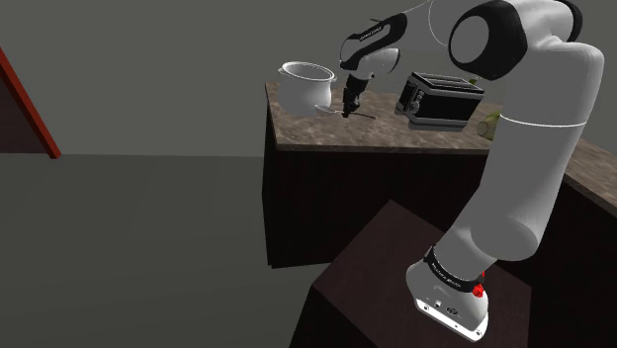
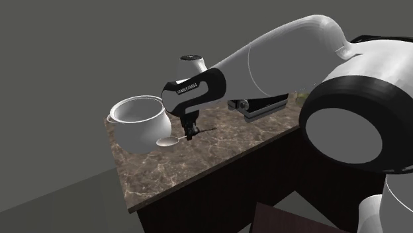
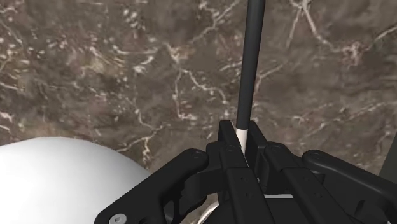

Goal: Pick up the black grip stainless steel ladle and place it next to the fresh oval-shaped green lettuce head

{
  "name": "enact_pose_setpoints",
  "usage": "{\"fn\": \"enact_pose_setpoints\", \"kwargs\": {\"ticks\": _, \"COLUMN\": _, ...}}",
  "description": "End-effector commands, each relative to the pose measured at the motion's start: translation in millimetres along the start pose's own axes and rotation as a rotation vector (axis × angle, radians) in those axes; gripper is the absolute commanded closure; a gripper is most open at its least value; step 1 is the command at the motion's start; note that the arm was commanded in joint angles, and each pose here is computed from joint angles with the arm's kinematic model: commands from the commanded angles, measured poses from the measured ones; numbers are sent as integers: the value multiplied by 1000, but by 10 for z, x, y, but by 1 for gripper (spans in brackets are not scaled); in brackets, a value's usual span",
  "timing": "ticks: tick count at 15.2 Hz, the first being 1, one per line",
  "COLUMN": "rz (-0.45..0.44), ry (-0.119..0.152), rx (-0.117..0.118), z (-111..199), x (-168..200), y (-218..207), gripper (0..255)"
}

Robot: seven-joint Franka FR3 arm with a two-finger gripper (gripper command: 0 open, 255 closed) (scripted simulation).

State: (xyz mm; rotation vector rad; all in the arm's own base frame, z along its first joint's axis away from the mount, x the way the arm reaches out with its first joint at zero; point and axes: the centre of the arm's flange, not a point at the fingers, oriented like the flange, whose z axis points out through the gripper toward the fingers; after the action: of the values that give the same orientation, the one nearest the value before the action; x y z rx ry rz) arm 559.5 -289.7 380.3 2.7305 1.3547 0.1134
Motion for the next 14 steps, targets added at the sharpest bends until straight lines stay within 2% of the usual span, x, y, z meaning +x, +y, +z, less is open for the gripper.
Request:
{"fn": "enact_pose_setpoints", "kwargs": {"ticks": 1, "rz": 0, "ry": 0, "rx": 0, "z": -98, "x": 3, "y": 6, "gripper": 255}}
{"fn": "enact_pose_setpoints", "kwargs": {"ticks": 14, "rz": 0, "ry": 0, "rx": 0, "z": -779, "x": 20, "y": 84, "gripper": 255}}
